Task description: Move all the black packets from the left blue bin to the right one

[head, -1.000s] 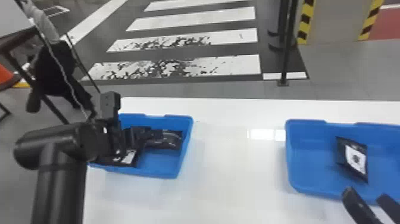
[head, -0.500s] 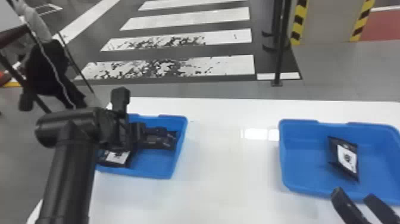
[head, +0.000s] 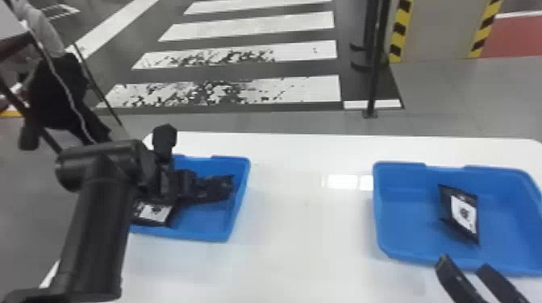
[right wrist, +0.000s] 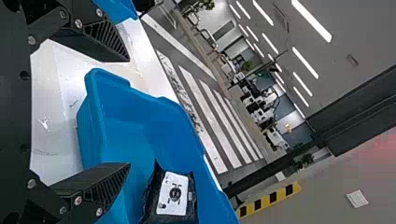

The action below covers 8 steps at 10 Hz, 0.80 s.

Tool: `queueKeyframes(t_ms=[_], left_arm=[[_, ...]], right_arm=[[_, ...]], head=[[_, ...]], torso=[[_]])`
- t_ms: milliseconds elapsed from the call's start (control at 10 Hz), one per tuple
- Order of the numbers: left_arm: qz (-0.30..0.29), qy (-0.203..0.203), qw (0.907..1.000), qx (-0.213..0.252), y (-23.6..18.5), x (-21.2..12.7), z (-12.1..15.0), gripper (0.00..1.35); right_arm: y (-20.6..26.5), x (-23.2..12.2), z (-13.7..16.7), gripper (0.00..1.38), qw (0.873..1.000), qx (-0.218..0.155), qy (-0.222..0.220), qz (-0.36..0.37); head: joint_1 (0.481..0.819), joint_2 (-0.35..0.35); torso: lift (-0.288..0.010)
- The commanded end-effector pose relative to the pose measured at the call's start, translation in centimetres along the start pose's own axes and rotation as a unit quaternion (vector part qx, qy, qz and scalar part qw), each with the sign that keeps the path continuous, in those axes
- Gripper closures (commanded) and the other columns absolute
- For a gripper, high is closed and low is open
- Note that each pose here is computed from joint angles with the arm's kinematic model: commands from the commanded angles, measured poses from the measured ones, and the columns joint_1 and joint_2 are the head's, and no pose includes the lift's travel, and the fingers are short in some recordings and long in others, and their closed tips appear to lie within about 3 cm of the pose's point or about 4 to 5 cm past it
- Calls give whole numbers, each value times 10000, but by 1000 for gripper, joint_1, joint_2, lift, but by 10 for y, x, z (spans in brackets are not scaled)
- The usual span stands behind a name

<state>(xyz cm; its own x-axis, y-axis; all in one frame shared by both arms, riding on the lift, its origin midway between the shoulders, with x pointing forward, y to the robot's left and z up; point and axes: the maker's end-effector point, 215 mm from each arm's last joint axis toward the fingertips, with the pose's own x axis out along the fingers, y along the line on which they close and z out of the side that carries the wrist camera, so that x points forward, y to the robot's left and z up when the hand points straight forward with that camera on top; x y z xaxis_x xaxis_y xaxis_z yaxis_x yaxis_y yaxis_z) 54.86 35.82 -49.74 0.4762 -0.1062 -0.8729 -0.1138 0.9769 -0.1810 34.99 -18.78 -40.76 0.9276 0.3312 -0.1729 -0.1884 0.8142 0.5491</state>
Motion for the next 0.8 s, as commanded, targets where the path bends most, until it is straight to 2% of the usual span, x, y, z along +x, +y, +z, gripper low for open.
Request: queueKeyframes(t_ms=[0,200,700], left_arm=[[97,-157,9998,5,10,6,-1,1205],[-129,-278,9995,-6,6,3,-2,1204],[-453,-1316,9893,441,-19,-82,3,1204]], right_arm=[[1,-2,-2,246,10000,89,9,15],[2,-3,0,246,9999,109,-6,36],[11,-1,9,246,9999,73,-76,123]], head=[[695,210],[695,218],[695,212]], torso=[[-145],[-145],[-145]])
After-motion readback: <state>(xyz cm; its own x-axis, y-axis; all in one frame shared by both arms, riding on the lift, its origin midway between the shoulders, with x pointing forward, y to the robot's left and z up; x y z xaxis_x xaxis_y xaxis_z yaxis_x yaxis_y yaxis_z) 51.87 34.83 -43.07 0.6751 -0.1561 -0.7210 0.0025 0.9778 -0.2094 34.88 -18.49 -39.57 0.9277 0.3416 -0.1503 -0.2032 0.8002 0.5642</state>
